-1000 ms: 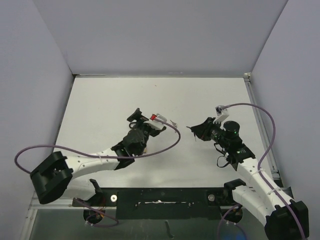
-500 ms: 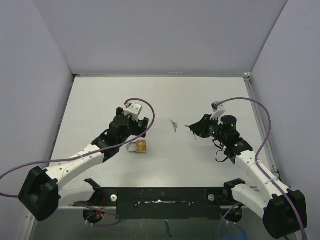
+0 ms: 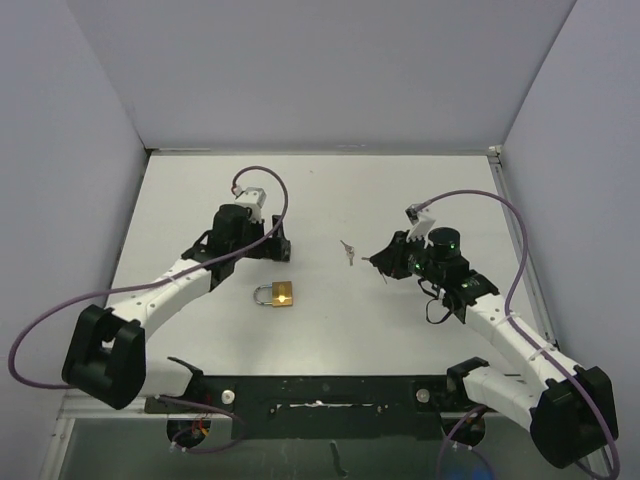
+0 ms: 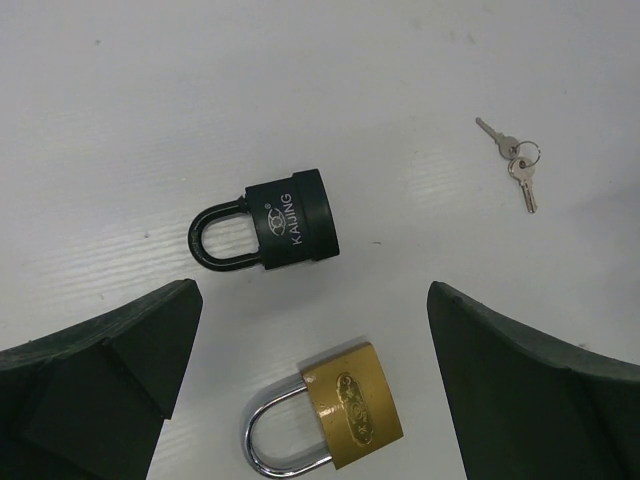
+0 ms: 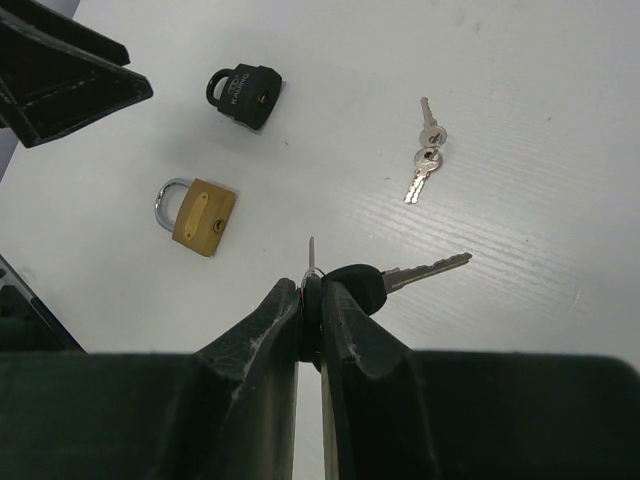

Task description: Unlock with the key

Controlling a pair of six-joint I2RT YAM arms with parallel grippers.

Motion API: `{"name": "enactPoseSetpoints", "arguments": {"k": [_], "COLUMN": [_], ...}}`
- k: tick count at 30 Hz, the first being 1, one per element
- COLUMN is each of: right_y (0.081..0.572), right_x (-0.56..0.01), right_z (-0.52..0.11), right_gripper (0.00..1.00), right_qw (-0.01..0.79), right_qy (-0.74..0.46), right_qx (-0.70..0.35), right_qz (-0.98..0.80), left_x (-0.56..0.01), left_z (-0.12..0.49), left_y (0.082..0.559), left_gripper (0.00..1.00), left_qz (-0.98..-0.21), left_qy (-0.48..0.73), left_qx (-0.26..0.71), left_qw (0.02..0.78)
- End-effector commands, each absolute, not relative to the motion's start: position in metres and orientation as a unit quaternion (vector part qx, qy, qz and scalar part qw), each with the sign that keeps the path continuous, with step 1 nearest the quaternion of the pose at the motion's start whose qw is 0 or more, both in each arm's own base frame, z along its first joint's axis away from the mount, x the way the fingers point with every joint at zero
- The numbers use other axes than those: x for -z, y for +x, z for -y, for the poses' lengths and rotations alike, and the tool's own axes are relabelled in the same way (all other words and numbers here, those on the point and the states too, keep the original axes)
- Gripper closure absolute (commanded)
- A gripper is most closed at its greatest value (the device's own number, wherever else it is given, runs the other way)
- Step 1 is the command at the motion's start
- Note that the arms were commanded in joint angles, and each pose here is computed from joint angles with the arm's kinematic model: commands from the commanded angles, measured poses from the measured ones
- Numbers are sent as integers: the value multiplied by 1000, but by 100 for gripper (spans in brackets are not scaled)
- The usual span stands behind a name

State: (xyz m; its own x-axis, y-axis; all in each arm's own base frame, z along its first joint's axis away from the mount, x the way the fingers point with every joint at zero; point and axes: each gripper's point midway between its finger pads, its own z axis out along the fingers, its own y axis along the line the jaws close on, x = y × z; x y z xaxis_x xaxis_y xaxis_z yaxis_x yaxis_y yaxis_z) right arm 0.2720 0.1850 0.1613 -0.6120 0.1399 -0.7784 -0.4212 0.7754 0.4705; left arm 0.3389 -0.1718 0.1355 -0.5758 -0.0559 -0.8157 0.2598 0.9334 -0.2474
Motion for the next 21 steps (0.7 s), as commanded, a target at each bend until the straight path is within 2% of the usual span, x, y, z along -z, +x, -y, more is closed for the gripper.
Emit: {"name": "enactPoseSetpoints", "arguments": {"k": [1,21], "right_y": [278,276], "right_x": [-179,-176], "right_z": [-188,-191], "right_gripper": [100,100], "right_qw": [463,459], "right_qy": [-98,-101], "right_qx": [-328,-336], "right_qz": [-818,-816], "left_x": [-131,-101], "left_z": [188,199], "left_y": [350,378], "left_gripper": [2,3], "left_qz": [-885,-905], "left_qy": [72,119], "left_qx": [187,155], "left_qw": [419,379]}}
